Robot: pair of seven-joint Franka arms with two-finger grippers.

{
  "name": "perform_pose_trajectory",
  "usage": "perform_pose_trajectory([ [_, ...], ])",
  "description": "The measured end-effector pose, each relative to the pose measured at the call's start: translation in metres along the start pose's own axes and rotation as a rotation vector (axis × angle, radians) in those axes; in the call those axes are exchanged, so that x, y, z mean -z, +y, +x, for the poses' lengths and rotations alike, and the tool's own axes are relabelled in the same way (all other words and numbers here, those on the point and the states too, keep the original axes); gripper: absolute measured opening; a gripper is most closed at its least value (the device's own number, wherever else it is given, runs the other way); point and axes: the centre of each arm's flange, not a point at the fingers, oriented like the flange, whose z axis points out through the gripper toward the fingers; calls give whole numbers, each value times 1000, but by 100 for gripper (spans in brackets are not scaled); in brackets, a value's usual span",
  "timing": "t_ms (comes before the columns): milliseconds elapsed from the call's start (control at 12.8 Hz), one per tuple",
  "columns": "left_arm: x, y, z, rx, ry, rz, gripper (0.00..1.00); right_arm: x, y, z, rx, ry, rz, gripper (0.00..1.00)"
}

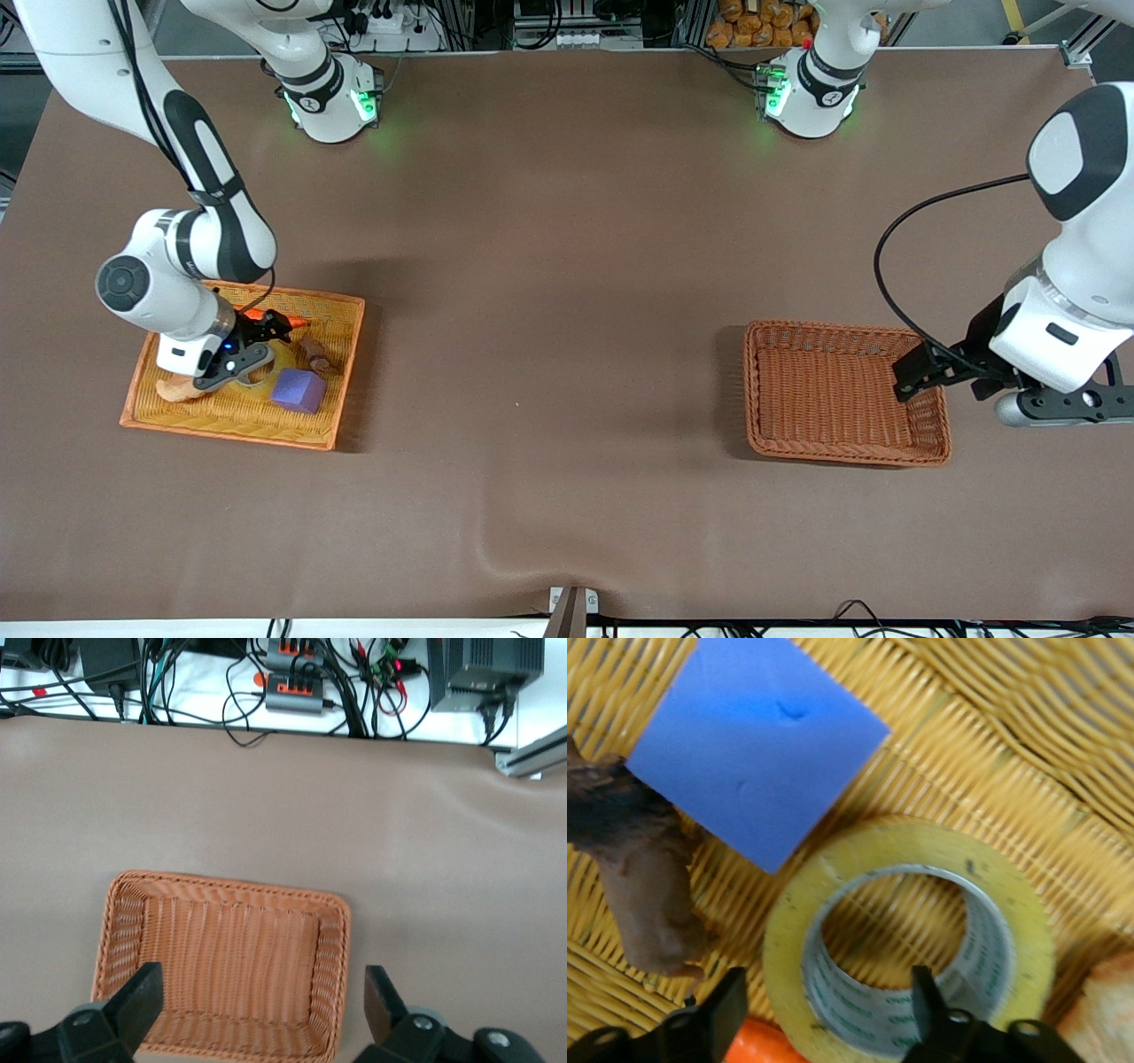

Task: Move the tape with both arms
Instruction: 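Lower the right gripper onto the yellow tape roll in the tray, then grasp the tape roll with the right gripper and lift it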

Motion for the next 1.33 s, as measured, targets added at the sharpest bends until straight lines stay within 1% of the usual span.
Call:
perform_pose_trajectory([
  [156,0,-1,3,9,19,-3,100,0,-2,2,5,1,0,52],
  [312,-4,-9,12,22,68,-6,100,3,-2,6,8,3,-1,27],
  [390,-10,-13,17,29,95,-8,100,4,-2,7,9,-4,5,22],
  [546,-25,-15,27,33,150,-19,100,13,-3,12,13,-16,15,22],
  [624,-29,-13,32,36,183,-28,100,25,-1,16,14,-26,24,22],
  [780,-33,-5,38,76,249,-54,100,75,5,28,16,-60,58,22],
  [937,-36,3,42,134,295,-83,100,142,1,42,34,-64,78,22],
  [1093,-41,12,45,252,328,-123,100,195,-28,69,62,-23,83,22],
  [1171,-42,18,46,340,338,-151,100,211,-51,87,48,8,87,22],
  [1249,-39,24,46,447,350,-187,100,220,-78,107,20,36,104,22],
  [1327,-35,32,47,566,363,-236,100,223,-109,126,-20,51,129,22],
])
